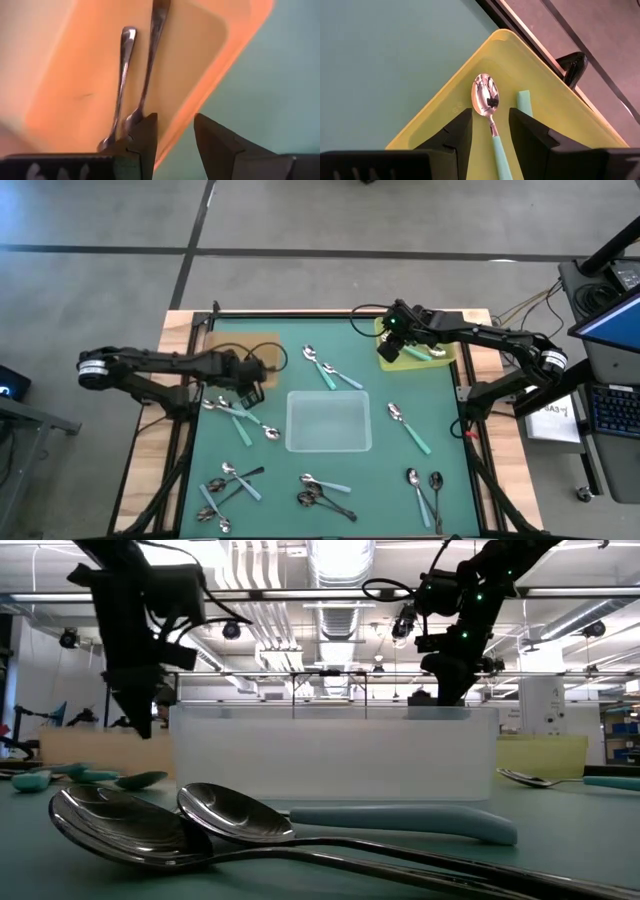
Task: Sort silverware by color (type)
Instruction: Put the blue spoon into the white bin
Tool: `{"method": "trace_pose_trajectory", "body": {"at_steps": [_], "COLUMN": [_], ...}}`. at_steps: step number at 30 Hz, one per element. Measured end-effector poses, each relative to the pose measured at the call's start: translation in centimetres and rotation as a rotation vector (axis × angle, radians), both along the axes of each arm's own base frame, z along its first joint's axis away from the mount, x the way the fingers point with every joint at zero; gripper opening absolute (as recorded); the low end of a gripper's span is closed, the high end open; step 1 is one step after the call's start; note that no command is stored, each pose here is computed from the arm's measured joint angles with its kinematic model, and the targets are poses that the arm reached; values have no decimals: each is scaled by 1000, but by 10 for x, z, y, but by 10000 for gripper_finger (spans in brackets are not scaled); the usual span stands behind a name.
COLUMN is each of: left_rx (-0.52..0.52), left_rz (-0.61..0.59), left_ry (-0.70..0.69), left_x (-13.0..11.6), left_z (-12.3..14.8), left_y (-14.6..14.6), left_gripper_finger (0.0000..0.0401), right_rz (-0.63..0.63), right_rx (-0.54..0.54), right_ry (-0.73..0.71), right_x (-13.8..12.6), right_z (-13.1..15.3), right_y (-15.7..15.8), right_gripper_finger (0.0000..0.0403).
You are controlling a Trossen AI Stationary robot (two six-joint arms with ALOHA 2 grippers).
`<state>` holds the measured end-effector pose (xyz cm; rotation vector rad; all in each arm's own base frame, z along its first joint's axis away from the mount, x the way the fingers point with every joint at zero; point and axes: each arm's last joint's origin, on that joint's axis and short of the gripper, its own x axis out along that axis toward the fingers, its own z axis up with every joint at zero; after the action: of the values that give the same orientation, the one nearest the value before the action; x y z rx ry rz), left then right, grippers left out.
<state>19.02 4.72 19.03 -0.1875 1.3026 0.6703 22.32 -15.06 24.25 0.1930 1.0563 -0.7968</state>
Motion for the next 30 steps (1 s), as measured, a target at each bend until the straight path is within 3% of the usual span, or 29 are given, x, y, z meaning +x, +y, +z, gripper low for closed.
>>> {"method": "trace_pose_trajectory", "body": {"at_steps": [6,13,18,22,30], "left_rx": [34,37,-136,-247,-200], "left_rz": [44,8,-58,-101,-258], "left_ry": [-21,-90,-148,-141,-68], "left_x": [1,1,-9,-19,-29], "left_z": [9,35,55,48,12], "left_y": [15,7,-14,-39,-69], "left_gripper_finger": [113,113,113,113,113], "right_rz": [0,0,0,0,0], "right_rx": [0,0,0,0,0], "right_ry": [0,0,0,0,0], "right_x": [0,0,0,0,0], "right_z": [0,0,0,0,0], "right_y": [0,0,0,0,0], "right_gripper_finger": [121,121,121,121,121]}}
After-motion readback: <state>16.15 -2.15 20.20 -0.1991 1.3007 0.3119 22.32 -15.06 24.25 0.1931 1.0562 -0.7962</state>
